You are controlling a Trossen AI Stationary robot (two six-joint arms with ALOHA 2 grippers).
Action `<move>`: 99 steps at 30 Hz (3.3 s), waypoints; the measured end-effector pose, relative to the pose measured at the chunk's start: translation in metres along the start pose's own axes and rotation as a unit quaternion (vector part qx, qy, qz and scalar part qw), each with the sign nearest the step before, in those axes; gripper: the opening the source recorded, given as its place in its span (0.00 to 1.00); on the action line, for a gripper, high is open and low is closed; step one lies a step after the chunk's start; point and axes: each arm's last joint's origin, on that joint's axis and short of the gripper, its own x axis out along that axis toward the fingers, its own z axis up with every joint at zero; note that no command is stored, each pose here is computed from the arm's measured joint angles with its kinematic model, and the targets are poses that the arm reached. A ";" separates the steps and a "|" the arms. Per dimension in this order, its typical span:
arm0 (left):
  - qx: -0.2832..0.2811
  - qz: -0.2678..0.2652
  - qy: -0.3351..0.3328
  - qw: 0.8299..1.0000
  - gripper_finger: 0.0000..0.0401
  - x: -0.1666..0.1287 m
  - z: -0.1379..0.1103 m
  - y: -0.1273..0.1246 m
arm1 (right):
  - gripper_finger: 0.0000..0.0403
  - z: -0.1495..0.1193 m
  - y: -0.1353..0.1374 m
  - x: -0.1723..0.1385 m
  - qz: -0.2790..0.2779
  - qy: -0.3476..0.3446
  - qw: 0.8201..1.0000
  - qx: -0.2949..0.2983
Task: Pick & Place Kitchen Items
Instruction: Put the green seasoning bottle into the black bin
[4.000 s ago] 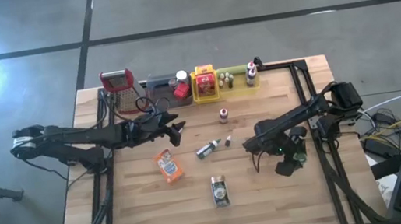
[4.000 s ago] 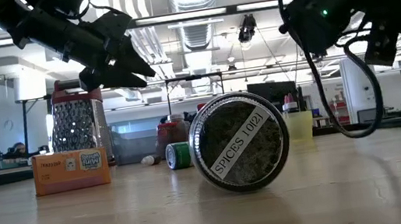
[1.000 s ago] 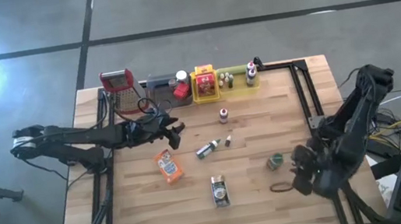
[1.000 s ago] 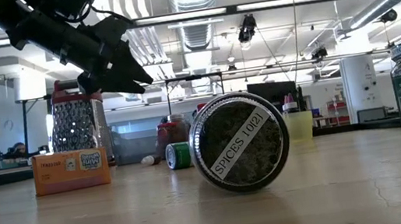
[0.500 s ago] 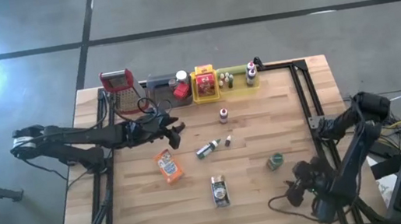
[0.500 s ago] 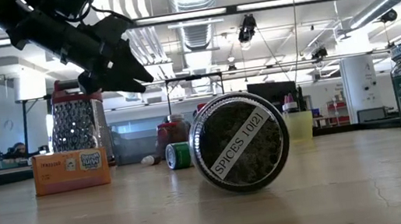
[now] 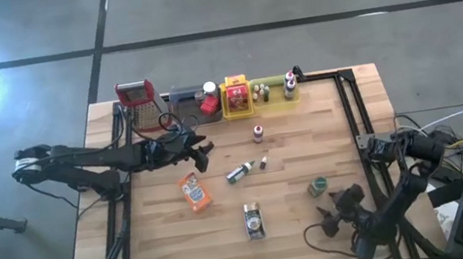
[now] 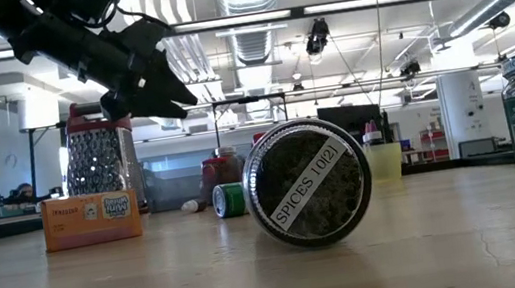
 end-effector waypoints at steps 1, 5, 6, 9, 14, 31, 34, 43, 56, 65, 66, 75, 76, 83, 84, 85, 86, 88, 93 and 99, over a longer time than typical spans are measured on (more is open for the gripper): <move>0.000 0.000 -0.001 1.000 0.54 0.000 0.000 0.000 | 0.80 0.000 0.000 0.003 0.002 -0.006 1.000 0.002; -0.001 -0.001 -0.002 1.000 0.54 0.000 0.000 0.000 | 0.77 0.001 0.001 0.012 -0.004 -0.019 1.000 0.008; -0.001 -0.001 -0.002 1.000 0.54 0.000 0.000 0.000 | 0.76 0.002 0.001 0.013 -0.005 -0.021 1.000 0.010; -0.001 -0.001 -0.002 1.000 0.54 0.000 0.000 0.000 | 0.75 0.005 0.001 0.018 -0.012 -0.027 0.999 0.014; -0.001 -0.001 -0.002 1.000 0.54 0.000 0.000 0.000 | 0.75 0.010 0.001 0.026 -0.026 -0.032 0.999 0.023; -0.001 -0.001 -0.002 1.000 0.54 0.000 0.000 0.000 | 0.63 0.018 -0.003 0.037 -0.051 -0.047 0.998 0.006; -0.001 -0.001 -0.002 1.000 0.54 0.000 0.000 0.000 | 0.54 0.019 -0.004 0.037 -0.050 -0.048 0.998 0.000; -0.004 -0.030 0.009 1.000 0.54 0.000 0.001 -0.002 | 0.47 0.051 0.003 0.011 0.003 -0.019 0.998 -0.062; 0.105 -0.202 -0.052 0.972 0.54 -0.017 0.019 -0.047 | 0.48 0.141 0.003 -0.015 0.185 -0.059 0.964 -0.184; 0.122 -0.252 -0.130 0.951 0.54 -0.026 0.047 -0.075 | 0.48 0.184 0.007 -0.002 0.296 -0.071 0.927 -0.217; 0.132 -0.252 -0.119 0.951 0.53 -0.024 0.050 -0.078 | 0.48 0.188 0.009 -0.001 0.308 -0.071 0.922 -0.222; 0.236 -0.283 -0.097 0.925 0.50 -0.011 0.065 -0.122 | 0.48 0.215 0.027 0.015 0.325 -0.070 0.902 -0.274; 0.244 -0.284 -0.097 0.922 0.51 -0.009 0.065 -0.127 | 0.48 0.216 0.027 0.016 0.322 -0.070 0.902 -0.277; 0.223 -0.291 -0.099 0.925 0.51 0.005 0.078 -0.147 | 0.49 0.222 0.032 0.018 0.335 -0.067 0.900 -0.270; 0.224 -0.291 -0.100 0.925 0.51 0.008 0.080 -0.151 | 0.49 0.222 0.032 0.018 0.335 -0.067 0.900 -0.271; 0.228 -0.289 -0.092 0.925 0.51 0.011 0.081 -0.153 | 0.49 0.221 0.031 0.018 0.334 -0.065 0.900 -0.273; 0.231 -0.287 -0.086 0.926 0.51 0.014 0.082 -0.156 | 0.49 0.221 0.031 0.018 0.334 -0.066 0.900 -0.273; 0.235 -0.287 -0.088 0.924 0.52 0.018 0.088 -0.163 | 0.48 0.221 0.031 0.018 0.334 -0.065 0.899 -0.274; 0.255 -0.280 -0.061 0.924 0.60 0.026 0.096 -0.174 | 0.48 0.220 0.031 0.019 0.331 -0.063 0.900 -0.277; 0.262 -0.277 -0.054 0.923 0.71 0.031 0.105 -0.182 | 0.49 0.220 0.031 0.019 0.331 -0.064 0.899 -0.280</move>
